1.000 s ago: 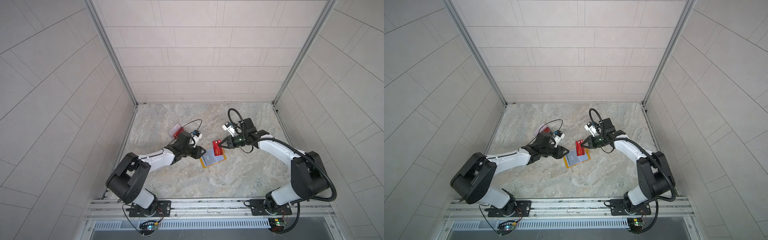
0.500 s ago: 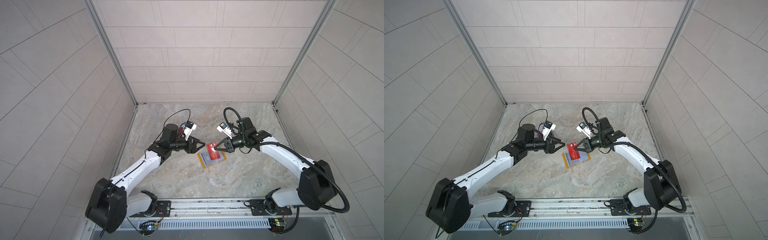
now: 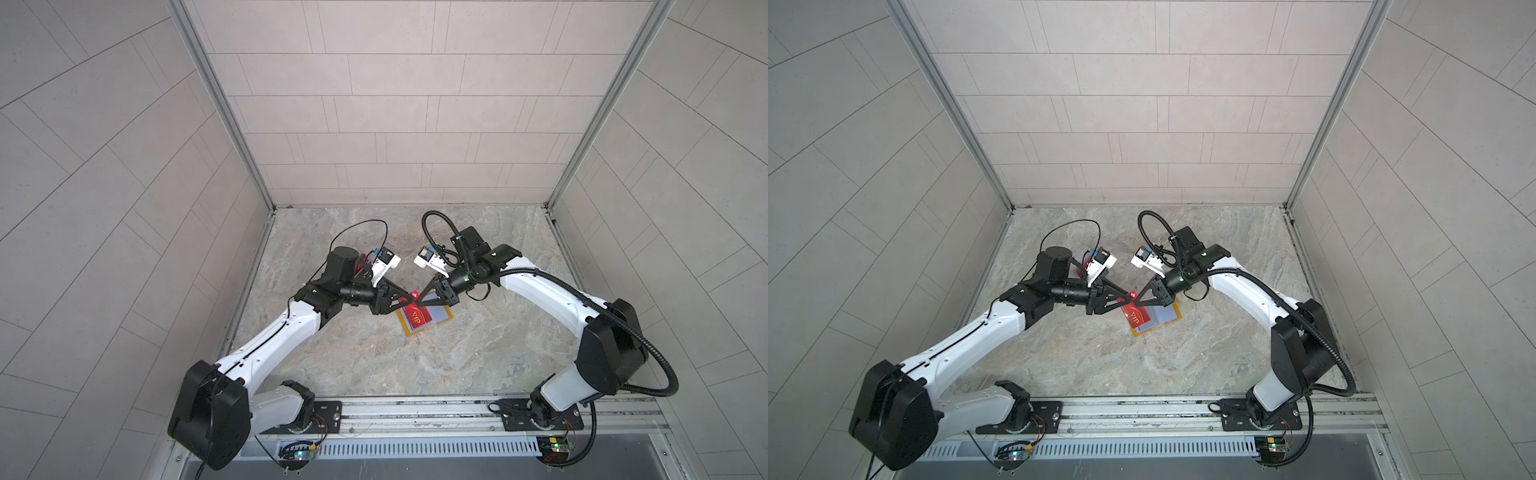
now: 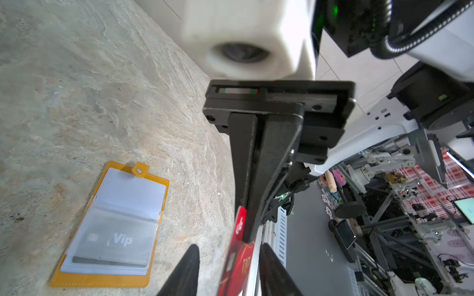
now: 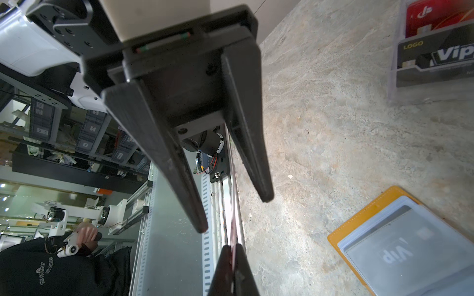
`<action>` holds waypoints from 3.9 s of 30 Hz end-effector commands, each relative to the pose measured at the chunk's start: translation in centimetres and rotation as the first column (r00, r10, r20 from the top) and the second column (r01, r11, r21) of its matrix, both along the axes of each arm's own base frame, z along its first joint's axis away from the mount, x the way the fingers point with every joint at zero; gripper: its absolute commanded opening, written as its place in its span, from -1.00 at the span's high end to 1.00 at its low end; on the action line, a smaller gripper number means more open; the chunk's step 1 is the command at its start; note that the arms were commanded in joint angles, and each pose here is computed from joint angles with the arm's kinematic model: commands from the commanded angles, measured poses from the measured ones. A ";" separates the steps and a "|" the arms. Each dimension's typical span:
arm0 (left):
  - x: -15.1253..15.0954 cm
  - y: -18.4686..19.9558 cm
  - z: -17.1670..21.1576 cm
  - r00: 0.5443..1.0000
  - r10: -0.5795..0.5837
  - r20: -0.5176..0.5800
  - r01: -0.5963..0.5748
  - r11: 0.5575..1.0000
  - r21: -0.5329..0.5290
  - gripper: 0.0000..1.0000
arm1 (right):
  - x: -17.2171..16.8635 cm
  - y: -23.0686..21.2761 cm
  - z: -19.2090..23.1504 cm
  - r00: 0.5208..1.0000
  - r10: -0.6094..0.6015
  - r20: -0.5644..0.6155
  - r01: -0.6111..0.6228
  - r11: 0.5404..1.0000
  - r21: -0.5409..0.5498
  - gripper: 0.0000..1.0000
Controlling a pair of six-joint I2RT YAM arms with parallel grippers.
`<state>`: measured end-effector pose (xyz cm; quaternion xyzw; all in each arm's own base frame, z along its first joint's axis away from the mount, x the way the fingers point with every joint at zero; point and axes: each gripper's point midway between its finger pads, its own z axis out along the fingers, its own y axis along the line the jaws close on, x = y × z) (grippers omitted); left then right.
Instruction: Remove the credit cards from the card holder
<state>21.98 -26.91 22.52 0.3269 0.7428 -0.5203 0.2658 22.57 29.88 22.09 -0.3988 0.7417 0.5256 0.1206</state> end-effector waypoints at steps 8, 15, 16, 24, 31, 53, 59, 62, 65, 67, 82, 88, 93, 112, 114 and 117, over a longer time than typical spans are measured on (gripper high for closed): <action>-1.6 -0.8 1.3 0.995 -0.094 0.027 0.095 0.995 -0.024 0.44 | -0.8 0.1 0.7 0.998 0.060 0.025 -0.061 0.998 0.032 1.00; -1.7 -0.7 1.4 0.995 -0.097 0.027 0.098 0.995 -0.016 0.72 | -0.5 0.2 0.4 0.998 0.056 0.021 -0.057 0.998 0.022 1.00; -1.6 -0.7 1.4 0.995 -0.096 0.027 0.096 0.995 -0.015 0.78 | -0.5 0.2 0.3 0.998 0.052 0.018 -0.052 0.998 0.017 1.00; -0.7 -0.5 0.9 0.999 -0.039 0.036 0.038 0.999 0.010 1.00 | 1.0 -0.2 0.3 0.998 -0.038 0.054 0.039 0.999 -0.009 0.51; 2.6 -0.1 0.4 0.990 0.135 0.027 -0.135 0.990 -0.030 1.00 | 3.8 -1.9 0.2 0.957 -0.269 0.110 0.273 0.962 -0.023 -0.01; 7.5 0.8 3.6 0.909 0.417 -0.007 -0.401 0.869 -0.289 1.00 | 7.9 -3.7 2.7 0.722 -0.687 -0.081 0.667 0.660 0.345 -0.48; 7.7 0.7 4.2 0.907 0.420 -0.029 -0.405 0.850 -0.337 1.00 | 7.6 -3.7 3.5 0.718 -0.690 -0.091 0.662 0.637 0.394 -0.31; 7.8 0.8 4.7 0.905 0.424 -0.039 -0.408 0.836 -0.368 1.00 | 7.7 -3.8 4.0 0.716 -0.692 -0.095 0.661 0.628 0.412 -0.21; 7.8 0.7 5.2 0.909 0.414 -0.053 -0.399 0.825 -0.399 1.00 | 7.6 -3.8 4.3 0.717 -0.690 -0.100 0.658 0.623 0.423 -0.14; 7.7 0.6 5.5 0.913 0.403 -0.064 -0.391 0.819 -0.420 1.00 | 7.6 -3.8 4.6 0.718 -0.688 -0.104 0.656 0.619 0.433 -0.08; 7.9 0.5 5.8 0.915 0.393 -0.088 -0.388 0.800 -0.458 1.00 | 7.2 -3.2 6.1 0.741 -0.662 -0.110 0.625 0.621 0.473 0.38; 7.8 0.4 6.1 0.919 0.382 -0.094 -0.379 0.793 -0.477 1.00 | 7.2 -3.0 6.4 0.743 -0.660 -0.110 0.622 0.620 0.478 0.53; 7.7 0.3 6.2 0.924 0.372 -0.093 -0.368 0.793 -0.486 0.99 | 7.0 -2.9 6.3 0.748 -0.654 -0.109 0.616 0.625 0.479 0.60; 7.7 0.5 3.7 0.915 0.402 -0.028 -0.386 0.858 -0.339 0.32 | 6.6 -2.9 6.3 0.755 -0.655 0.012 0.596 0.694 0.404 1.00; 7.6 0.6 3.0 0.913 0.407 0.001 -0.392 0.880 -0.269 0.30 | 6.3 -3.0 6.2 0.760 -0.648 0.051 0.586 0.717 0.377 1.00; 7.1 1.3 2.3 0.910 0.407 0.078 -0.392 0.906 -0.162 0.27 | 5.7 -3.2 5.5 0.772 -0.624 0.119 0.567 0.761 0.314 1.00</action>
